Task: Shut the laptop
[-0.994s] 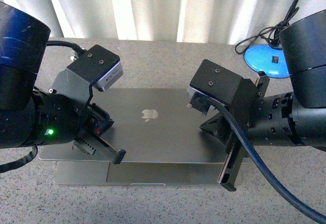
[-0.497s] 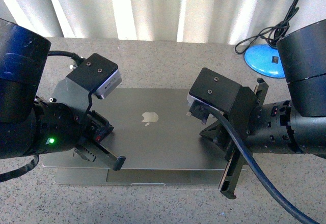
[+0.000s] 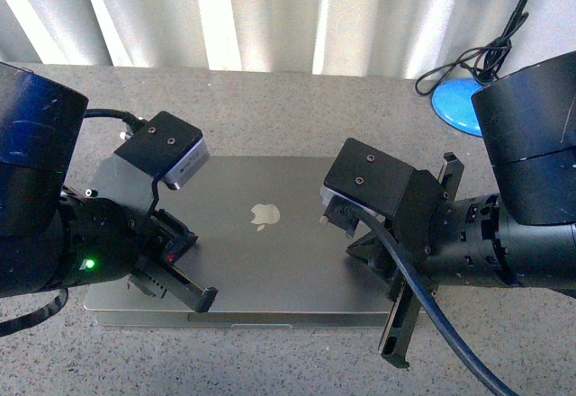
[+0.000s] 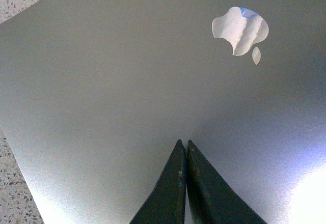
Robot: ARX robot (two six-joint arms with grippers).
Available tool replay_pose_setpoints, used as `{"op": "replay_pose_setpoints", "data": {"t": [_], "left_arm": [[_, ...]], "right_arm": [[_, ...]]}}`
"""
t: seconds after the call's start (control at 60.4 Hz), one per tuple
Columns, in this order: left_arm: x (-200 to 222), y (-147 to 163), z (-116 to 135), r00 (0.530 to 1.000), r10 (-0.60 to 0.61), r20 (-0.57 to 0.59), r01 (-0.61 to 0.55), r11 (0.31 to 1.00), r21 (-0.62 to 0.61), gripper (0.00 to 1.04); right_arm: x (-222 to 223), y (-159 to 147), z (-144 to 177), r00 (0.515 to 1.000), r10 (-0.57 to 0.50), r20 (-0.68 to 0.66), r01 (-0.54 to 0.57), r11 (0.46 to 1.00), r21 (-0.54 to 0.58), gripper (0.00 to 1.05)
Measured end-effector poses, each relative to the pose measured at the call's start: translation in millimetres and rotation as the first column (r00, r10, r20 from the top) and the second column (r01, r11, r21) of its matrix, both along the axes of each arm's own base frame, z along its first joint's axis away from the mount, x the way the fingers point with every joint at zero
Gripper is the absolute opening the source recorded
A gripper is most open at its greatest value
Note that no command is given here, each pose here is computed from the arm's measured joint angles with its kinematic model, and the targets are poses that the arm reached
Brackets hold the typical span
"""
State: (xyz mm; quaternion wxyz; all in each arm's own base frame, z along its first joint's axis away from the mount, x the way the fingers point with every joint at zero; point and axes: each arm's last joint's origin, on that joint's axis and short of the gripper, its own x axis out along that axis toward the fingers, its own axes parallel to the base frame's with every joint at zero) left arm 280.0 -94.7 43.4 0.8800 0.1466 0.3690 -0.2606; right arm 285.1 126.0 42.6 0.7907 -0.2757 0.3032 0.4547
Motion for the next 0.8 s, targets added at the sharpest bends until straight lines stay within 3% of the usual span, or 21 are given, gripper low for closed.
{"op": "replay_pose_setpoints", "data": {"t": [0.795], "left_arm": [[-1,2,-14,1.000,0.008,-0.028,-0.008,1.000,-0.002,0.04]], "right_arm": [[-4,-1,-11,0.999,-0.012,-0.041,0.011,1.000,-0.008,0.01]]}}
